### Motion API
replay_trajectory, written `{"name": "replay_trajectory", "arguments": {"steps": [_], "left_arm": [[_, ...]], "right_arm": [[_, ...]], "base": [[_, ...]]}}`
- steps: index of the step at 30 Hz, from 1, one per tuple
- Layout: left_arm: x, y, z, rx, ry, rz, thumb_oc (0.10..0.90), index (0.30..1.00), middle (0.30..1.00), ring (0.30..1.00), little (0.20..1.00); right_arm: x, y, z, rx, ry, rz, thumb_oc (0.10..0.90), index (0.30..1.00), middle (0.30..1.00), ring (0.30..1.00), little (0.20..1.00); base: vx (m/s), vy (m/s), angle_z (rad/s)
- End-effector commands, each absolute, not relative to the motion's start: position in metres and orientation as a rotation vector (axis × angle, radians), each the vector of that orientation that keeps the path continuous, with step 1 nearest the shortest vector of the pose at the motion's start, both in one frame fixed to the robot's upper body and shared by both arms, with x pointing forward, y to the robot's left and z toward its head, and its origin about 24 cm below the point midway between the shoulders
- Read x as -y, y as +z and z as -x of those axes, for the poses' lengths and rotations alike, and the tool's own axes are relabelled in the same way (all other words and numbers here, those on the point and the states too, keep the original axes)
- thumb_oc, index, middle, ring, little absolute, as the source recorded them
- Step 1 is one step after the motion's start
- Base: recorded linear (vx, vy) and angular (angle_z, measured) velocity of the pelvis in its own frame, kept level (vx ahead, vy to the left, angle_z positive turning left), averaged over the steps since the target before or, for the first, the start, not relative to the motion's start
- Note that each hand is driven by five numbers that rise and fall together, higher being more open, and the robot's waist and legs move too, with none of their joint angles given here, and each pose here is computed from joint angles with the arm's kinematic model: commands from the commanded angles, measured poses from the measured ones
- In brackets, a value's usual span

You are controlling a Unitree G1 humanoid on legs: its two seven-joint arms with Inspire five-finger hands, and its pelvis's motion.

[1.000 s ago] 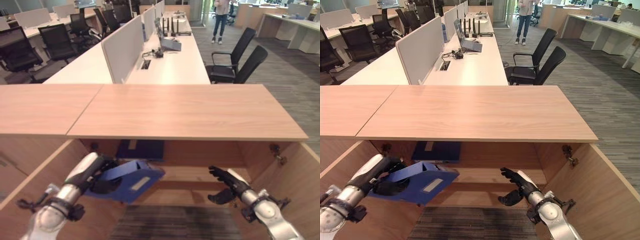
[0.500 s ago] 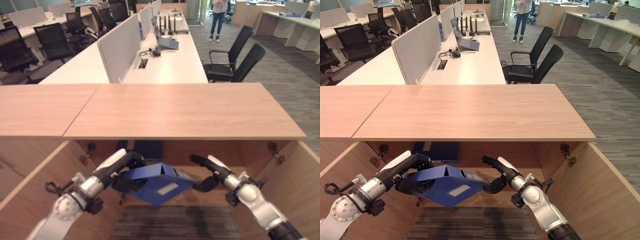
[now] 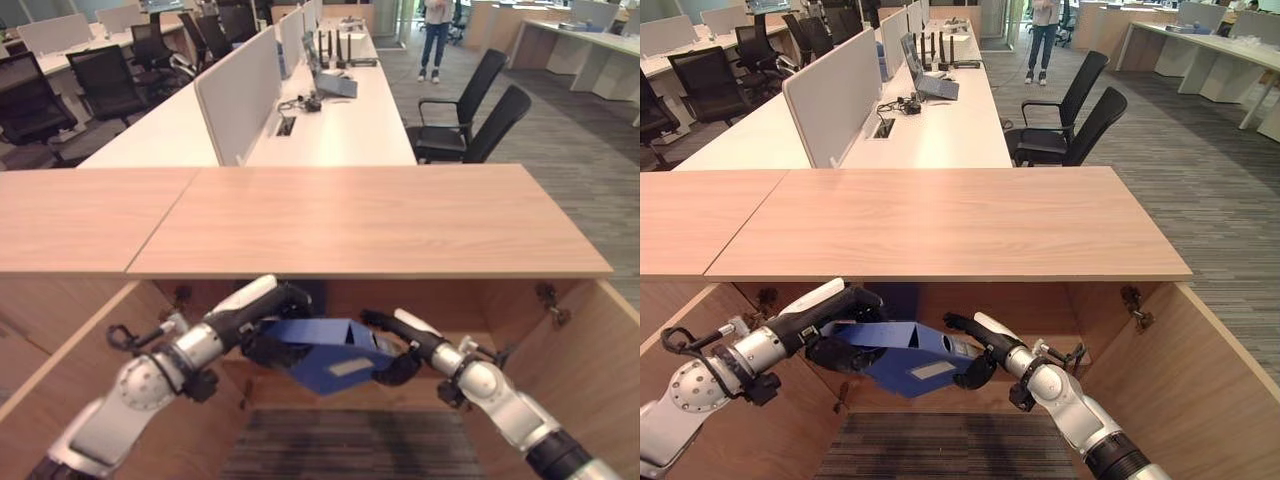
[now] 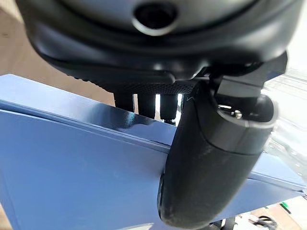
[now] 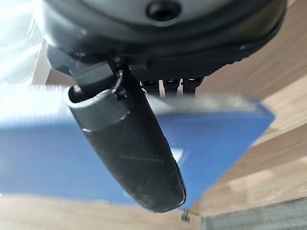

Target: Put the empty folder in the office cabinet

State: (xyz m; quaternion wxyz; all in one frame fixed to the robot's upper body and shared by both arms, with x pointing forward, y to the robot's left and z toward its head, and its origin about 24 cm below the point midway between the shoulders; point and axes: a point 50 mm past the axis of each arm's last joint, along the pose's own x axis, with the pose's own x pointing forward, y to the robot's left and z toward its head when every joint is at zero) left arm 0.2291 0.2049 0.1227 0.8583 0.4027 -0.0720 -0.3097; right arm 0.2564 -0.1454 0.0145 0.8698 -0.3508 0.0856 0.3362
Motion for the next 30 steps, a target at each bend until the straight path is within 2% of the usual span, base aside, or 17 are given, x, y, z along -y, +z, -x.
{"name": "replay_trajectory", "arguments": {"steps": [1, 5, 6, 7, 8, 12, 19, 20, 21, 29, 30], "left_arm": [[-0.17, 0.19, -0.234, 0.601, -0.651, -0.813, 0.4, 0.3, 0.3, 0.3, 0.3], [-0.159, 0.203, -0.232, 0.681, -0.677, -0.784, 0.4, 0.3, 0.3, 0.3, 0.3], [-0.157, 0.206, -0.231, 0.704, -0.684, -0.775, 0.4, 0.3, 0.3, 0.3, 0.3], [-0.154, 0.209, -0.23, 0.719, -0.692, -0.759, 0.4, 0.3, 0.3, 0.3, 0.3], [-0.148, 0.212, -0.227, 0.744, -0.724, -0.692, 0.4, 0.3, 0.3, 0.3, 0.3], [-0.143, 0.213, -0.229, 0.723, -0.779, -0.581, 0.4, 0.3, 0.3, 0.3, 0.3], [-0.14, 0.201, -0.231, 0.625, -0.834, -0.409, 0.4, 0.3, 0.3, 0.3, 0.3], [-0.134, 0.195, -0.23, 0.608, -0.833, -0.335, 0.4, 0.3, 0.3, 0.3, 0.3], [-0.134, 0.189, -0.23, 0.579, -0.799, -0.292, 0.4, 0.3, 0.3, 0.3, 0.3], [-0.122, 0.168, -0.234, 0.469, -0.844, -0.191, 0.4, 0.3, 0.3, 0.3, 0.3], [-0.121, 0.158, -0.235, 0.416, -0.853, -0.164, 0.475, 0.413, 0.413, 0.413, 0.413]], "right_arm": [[0.097, 0.076, -0.277, 0.159, 0.835, 0.69, 0.8, 0.9, 0.9, 0.9, 0.9], [0.085, 0.068, -0.273, 0.128, 0.924, 0.663, 0.8, 0.9, 0.9, 0.9, 0.9], [0.082, 0.067, -0.271, 0.12, 0.944, 0.65, 0.767, 0.851, 0.851, 0.851, 0.851], [0.079, 0.064, -0.27, 0.11, 0.961, 0.635, 0.635, 0.653, 0.653, 0.653, 0.653], [0.074, 0.057, -0.266, 0.082, 0.973, 0.579, 0.4, 0.3, 0.3, 0.3, 0.3], [0.084, 0.046, -0.27, 0.023, 0.861, 0.486, 0.4, 0.3, 0.3, 0.3, 0.3], [0.141, -0.007, -0.268, -0.244, 0.473, 0.256, 0.4, 0.3, 0.3, 0.3, 0.3], [0.106, -0.012, -0.27, -0.239, 0.491, 0.176, 0.4, 0.3, 0.3, 0.3, 0.3], [0.078, -0.029, -0.248, -0.336, 0.533, 0.004, 0.4, 0.3, 0.3, 0.3, 0.3], [0.065, -0.05, -0.215, -0.483, 0.554, -0.232, 0.4, 0.3, 0.3, 0.3, 0.3], [0.068, -0.055, -0.211, -0.514, 0.533, -0.264, 0.4, 0.3, 0.3, 0.3, 0.3]], "base": [[0.0, 0.0, 0.0], [0.0, 0.0, 0.0], [0.0, 0.0, 0.0], [0.0, 0.0, 0.0], [0.0, 0.0, 0.0], [0.0, 0.0, 0.0], [0.0, 0.001, -0.01], [-0.02, 0.015, -0.07], [-0.04, 0.017, -0.08], [-0.01, 0.0, 0.0], [-0.01, -0.004, -0.06]]}}
